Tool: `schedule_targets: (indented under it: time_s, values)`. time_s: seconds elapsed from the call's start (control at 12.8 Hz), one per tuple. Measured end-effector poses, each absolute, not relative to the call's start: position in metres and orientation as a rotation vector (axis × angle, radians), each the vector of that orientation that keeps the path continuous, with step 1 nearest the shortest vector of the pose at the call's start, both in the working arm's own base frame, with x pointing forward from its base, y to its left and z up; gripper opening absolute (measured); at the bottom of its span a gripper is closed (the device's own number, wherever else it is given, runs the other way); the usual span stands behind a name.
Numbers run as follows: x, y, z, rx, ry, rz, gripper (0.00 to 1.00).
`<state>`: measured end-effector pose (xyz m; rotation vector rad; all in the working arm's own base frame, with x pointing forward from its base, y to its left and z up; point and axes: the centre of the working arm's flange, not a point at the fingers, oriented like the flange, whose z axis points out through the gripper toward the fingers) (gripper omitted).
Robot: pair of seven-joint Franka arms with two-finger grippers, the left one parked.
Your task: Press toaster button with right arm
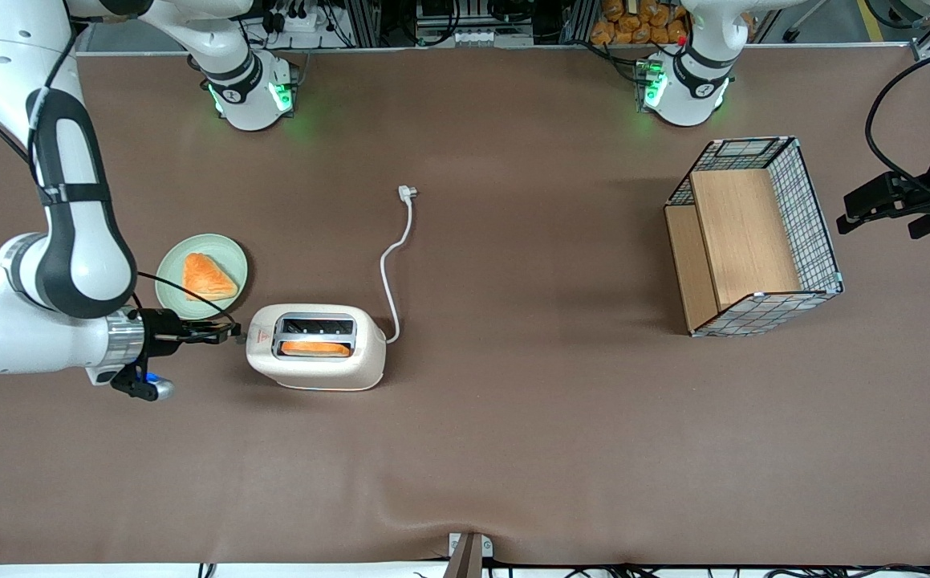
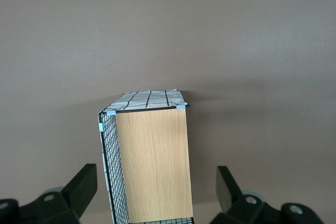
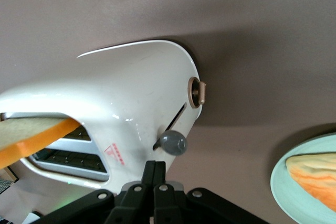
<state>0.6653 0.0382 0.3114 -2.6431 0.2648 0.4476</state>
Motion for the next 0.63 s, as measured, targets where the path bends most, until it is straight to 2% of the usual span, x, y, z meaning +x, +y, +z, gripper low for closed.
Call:
schedule_targets:
  time_s: [0.63]
  values:
    - [0.666, 0.038, 0.271, -2.650, 0.242, 0.437, 0.01]
